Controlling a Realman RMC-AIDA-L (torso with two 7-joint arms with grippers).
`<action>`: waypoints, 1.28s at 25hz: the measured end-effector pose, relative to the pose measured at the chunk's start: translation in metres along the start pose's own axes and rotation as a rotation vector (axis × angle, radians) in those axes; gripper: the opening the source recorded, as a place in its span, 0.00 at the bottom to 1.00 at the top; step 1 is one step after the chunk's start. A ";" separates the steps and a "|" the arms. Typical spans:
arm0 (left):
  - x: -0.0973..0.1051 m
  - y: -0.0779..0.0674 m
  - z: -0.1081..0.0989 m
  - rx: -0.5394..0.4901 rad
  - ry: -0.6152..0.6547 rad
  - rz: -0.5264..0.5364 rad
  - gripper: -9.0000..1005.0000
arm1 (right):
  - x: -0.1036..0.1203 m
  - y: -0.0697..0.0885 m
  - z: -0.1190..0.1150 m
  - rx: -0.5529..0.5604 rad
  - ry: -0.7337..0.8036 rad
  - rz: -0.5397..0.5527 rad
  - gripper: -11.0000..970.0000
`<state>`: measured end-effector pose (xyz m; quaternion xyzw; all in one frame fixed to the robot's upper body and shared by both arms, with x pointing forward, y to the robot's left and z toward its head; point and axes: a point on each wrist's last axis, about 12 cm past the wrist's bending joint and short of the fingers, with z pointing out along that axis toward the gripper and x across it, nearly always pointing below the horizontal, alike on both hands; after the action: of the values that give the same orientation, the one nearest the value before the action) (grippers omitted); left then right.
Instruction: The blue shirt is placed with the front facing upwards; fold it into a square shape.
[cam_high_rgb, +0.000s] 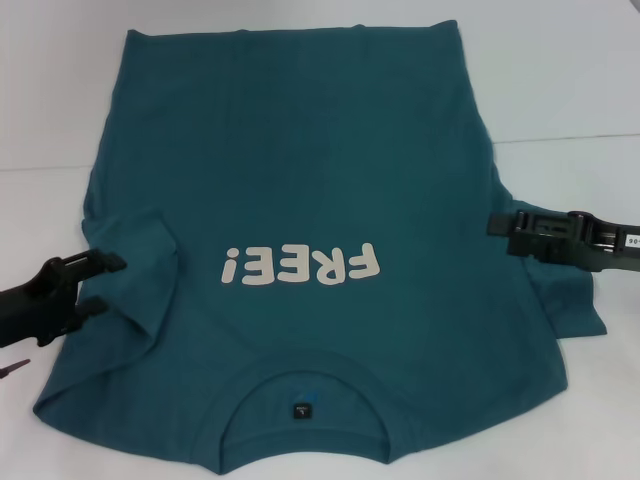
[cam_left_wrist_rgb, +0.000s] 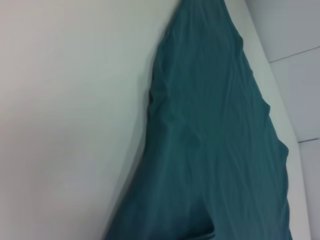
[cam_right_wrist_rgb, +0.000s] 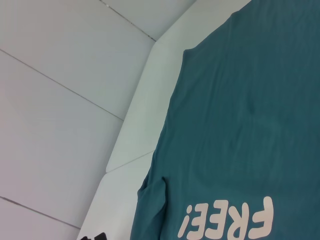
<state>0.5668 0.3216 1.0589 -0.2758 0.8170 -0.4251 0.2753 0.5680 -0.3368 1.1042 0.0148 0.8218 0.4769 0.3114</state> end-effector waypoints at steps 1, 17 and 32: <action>0.000 0.000 0.003 -0.008 -0.005 -0.003 0.72 | 0.000 0.000 0.000 0.000 0.000 0.001 0.74; 0.002 0.000 0.016 -0.036 -0.007 -0.002 0.72 | 0.001 -0.001 -0.001 0.003 -0.001 0.001 0.74; 0.019 -0.037 0.037 0.077 0.172 0.111 0.72 | 0.001 -0.001 0.000 0.001 -0.001 0.002 0.74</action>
<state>0.5868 0.2706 1.0686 -0.1818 0.8348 -0.4624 0.2374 0.5670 -0.3369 1.1031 0.0159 0.8220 0.4768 0.3112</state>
